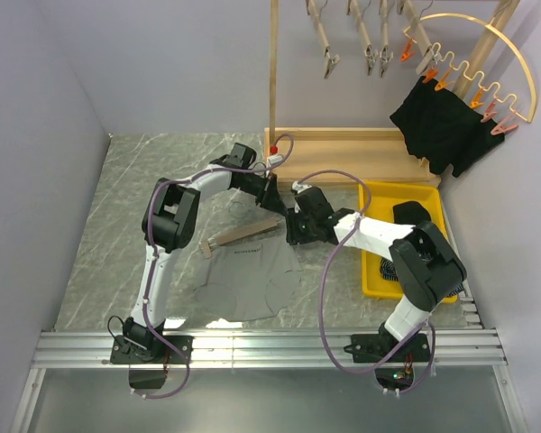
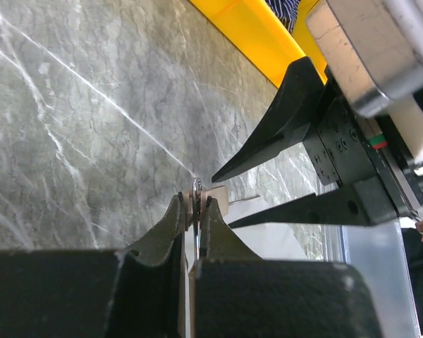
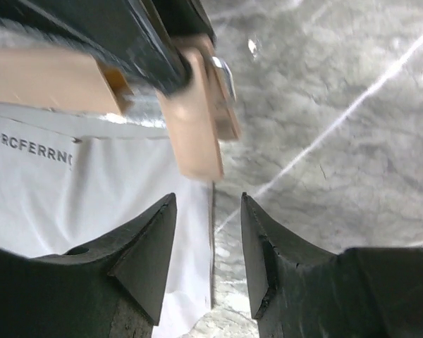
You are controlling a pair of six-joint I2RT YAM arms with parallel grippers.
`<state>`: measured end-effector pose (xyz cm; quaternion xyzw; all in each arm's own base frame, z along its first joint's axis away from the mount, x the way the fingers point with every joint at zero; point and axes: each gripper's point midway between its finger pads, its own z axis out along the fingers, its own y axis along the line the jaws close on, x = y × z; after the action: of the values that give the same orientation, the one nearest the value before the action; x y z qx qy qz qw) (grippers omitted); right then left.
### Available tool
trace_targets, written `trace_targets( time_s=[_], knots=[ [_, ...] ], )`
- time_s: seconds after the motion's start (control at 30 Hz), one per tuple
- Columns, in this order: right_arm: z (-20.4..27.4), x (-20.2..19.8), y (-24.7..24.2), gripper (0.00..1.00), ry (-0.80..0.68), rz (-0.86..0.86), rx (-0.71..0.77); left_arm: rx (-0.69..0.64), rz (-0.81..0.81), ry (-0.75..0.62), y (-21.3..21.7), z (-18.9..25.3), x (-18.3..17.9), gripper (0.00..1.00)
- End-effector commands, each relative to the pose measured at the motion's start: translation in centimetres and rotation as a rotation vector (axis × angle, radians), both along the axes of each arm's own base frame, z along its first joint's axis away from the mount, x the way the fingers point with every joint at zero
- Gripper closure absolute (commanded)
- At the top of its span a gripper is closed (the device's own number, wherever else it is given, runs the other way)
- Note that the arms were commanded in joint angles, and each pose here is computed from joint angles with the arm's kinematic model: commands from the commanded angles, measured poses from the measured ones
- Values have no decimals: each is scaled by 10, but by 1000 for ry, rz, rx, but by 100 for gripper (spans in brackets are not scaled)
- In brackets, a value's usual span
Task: Clip the underwear to the hanger
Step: Clamp the underwear onto the hanger.
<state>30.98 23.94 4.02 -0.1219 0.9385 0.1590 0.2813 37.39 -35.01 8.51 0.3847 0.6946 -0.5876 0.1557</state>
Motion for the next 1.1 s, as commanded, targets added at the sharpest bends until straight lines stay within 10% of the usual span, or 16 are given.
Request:
trace_targets(
  time_s=[0.0, 1.07],
  knots=[
    [16, 12, -6, 50, -75, -67, 37, -29, -2, -60, -1, 13, 6, 100],
    [-8, 17, 22, 56, -58, -8, -111, 6, 84, -58, 3, 4, 28, 100]
  ],
)
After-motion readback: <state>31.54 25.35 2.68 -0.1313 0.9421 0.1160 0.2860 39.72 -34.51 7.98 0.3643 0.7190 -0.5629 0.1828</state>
